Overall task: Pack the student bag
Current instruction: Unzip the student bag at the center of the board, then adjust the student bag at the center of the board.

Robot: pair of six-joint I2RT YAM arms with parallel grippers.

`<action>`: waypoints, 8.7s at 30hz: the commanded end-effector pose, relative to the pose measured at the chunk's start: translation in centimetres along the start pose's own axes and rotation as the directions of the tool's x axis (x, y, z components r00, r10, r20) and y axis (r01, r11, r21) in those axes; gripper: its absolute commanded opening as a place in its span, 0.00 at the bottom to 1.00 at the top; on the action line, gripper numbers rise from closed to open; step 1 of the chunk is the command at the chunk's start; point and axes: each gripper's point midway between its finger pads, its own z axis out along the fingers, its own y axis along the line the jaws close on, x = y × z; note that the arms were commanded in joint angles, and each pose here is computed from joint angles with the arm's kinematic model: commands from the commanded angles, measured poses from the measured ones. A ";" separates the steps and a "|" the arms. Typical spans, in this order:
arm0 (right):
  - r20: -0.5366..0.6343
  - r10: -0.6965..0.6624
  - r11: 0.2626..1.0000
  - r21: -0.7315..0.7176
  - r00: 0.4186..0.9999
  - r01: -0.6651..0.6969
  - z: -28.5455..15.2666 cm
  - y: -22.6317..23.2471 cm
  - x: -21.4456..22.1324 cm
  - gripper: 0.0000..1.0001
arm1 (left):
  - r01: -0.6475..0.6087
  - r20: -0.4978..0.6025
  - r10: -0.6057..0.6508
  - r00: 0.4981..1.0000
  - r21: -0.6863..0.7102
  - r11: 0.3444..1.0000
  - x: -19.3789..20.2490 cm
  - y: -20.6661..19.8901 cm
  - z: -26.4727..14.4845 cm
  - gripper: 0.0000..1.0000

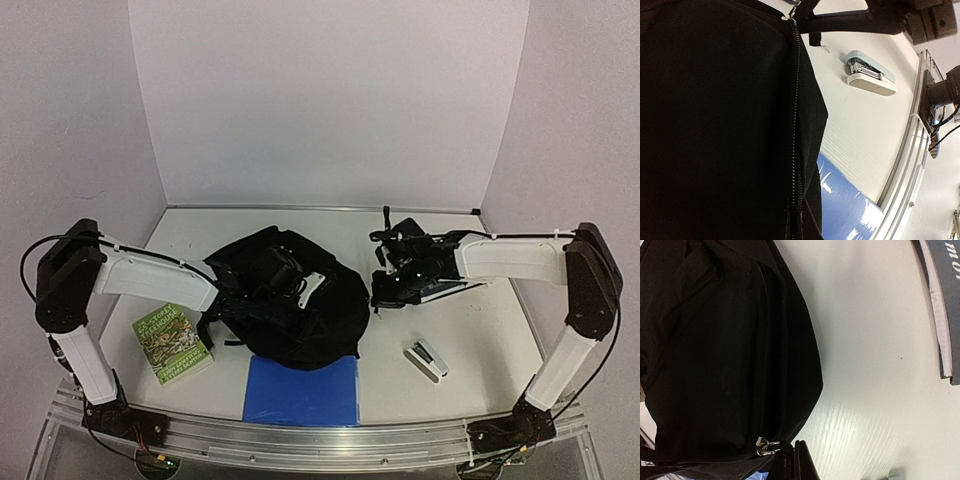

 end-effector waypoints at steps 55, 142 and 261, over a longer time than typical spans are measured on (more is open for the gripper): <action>0.207 -0.158 0.964 -0.179 0.965 0.197 0.4 3.1 -7.4 0.00 | 0.095 0.094 -0.078 0.992 -0.186 0.978 -8.4 2.3 1.9 0.28; 0.203 0.144 0.910 -0.411 0.968 -0.050 4.9 7.1 -14.5 0.40 | 0.262 -0.005 -0.262 0.965 -0.010 0.965 -2.6 0.1 -1.2 0.00; -0.023 0.316 0.867 -0.400 0.949 -0.298 -0.5 11.5 4.3 0.39 | 0.420 0.164 -0.406 0.899 -0.057 0.906 -2.6 8.0 -7.5 0.87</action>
